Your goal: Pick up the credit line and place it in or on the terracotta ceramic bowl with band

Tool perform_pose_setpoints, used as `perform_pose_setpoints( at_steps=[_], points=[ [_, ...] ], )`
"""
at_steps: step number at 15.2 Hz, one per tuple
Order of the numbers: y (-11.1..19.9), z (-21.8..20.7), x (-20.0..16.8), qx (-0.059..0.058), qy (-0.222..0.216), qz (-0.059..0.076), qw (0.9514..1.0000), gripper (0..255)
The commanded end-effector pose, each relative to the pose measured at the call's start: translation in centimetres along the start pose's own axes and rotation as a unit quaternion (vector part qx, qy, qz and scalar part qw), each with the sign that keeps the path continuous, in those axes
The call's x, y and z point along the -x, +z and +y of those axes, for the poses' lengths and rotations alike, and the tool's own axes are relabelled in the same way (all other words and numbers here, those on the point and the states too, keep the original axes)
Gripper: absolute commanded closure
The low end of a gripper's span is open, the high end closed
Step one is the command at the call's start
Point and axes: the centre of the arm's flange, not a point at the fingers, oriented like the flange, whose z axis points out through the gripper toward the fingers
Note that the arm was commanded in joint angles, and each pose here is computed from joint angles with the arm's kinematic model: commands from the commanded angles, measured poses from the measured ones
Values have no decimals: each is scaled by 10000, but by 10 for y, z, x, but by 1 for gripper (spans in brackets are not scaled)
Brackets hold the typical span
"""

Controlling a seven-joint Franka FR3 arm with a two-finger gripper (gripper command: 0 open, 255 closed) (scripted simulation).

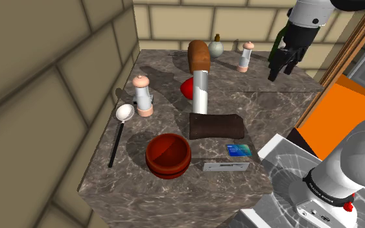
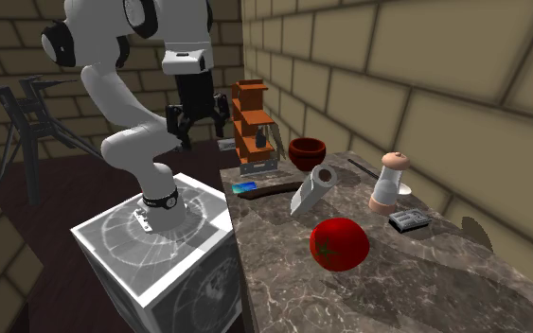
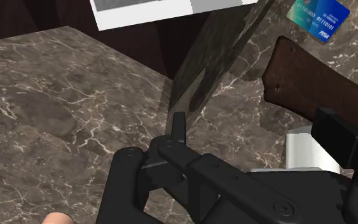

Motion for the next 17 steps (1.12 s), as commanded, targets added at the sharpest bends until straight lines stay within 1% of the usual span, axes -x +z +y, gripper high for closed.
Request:
perform_pose_setpoints(
  at_steps=[1,3,5,7,9,11,13,15,17],
  points=[
    [0,0,0,0,0,0,10000,0],
    [21,-17,-4,24,-526,-87,9986,0],
    [41,-35,-5,47,-1051,-174,9943,0],
    [62,-52,-4,70,-1573,-260,9872,0],
    [83,-70,-1,93,-2091,-346,9772,0],
    [104,-86,4,116,-2602,-431,9645,0],
    [125,-102,12,139,-3106,-514,9490,0],
    [145,-117,21,161,-3601,-596,9309,0],
    [166,-131,32,182,-4086,-677,9100,0]
  ],
)
